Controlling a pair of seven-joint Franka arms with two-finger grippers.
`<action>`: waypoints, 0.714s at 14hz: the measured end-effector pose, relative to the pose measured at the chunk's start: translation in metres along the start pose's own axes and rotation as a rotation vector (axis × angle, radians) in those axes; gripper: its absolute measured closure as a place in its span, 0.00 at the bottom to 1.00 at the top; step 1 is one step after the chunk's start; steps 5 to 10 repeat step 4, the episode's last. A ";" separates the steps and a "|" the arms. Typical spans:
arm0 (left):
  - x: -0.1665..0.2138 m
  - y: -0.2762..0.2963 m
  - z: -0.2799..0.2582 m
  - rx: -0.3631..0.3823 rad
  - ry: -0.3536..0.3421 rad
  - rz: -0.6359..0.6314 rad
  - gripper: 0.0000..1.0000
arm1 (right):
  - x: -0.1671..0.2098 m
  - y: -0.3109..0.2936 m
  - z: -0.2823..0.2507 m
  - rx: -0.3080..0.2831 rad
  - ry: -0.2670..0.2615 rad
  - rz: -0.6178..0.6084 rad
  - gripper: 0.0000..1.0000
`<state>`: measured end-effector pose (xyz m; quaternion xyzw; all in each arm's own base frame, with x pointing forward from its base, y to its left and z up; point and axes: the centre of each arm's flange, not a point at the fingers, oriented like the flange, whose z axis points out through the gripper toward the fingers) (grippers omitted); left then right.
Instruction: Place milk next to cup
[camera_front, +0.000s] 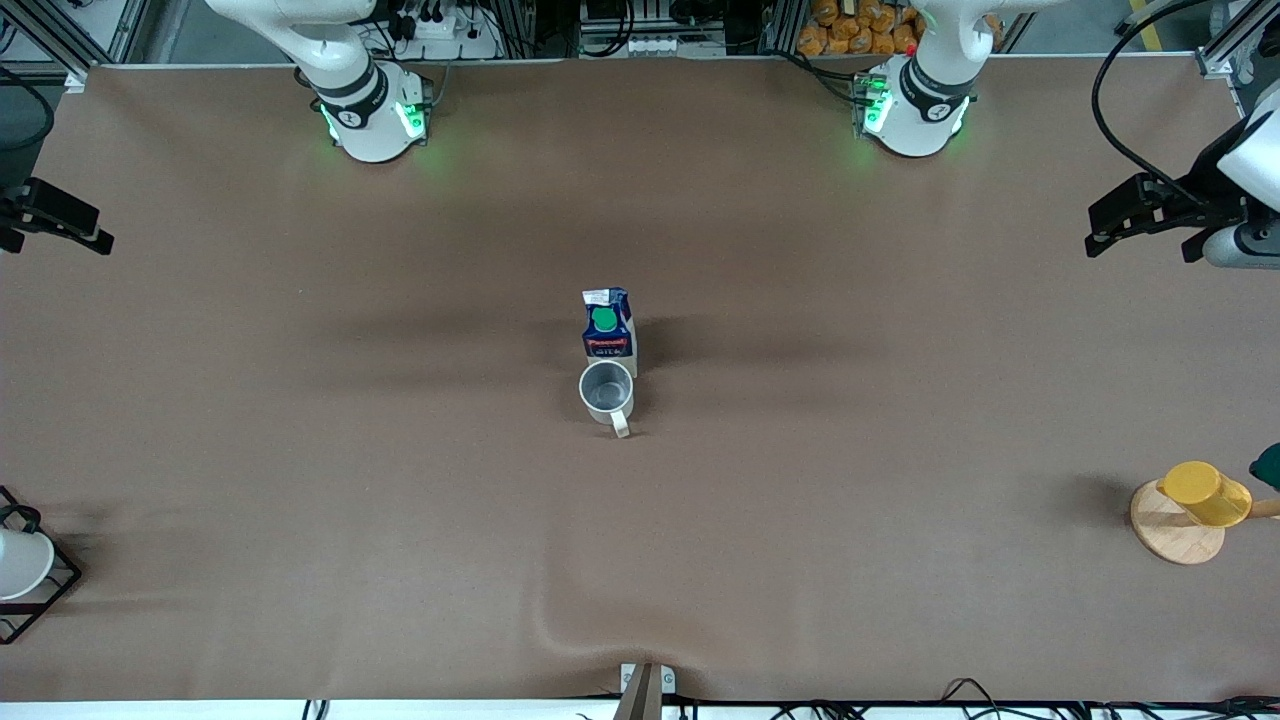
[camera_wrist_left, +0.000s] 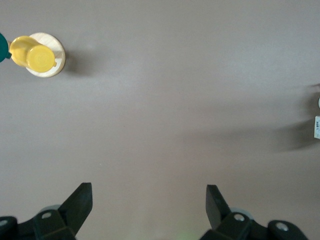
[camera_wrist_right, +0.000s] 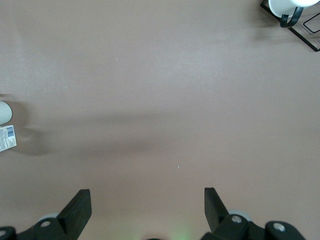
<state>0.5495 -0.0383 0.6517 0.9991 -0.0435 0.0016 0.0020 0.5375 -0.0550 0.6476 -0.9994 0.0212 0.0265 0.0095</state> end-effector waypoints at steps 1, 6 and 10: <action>0.000 -0.004 0.000 0.000 0.002 0.011 0.00 | 0.000 0.000 0.000 0.000 0.000 0.000 0.00; 0.000 -0.009 0.001 0.000 0.001 0.015 0.00 | 0.000 0.000 0.000 0.000 0.000 0.000 0.00; 0.000 -0.009 0.001 0.000 0.001 0.015 0.00 | 0.000 0.000 0.000 0.000 0.000 0.000 0.00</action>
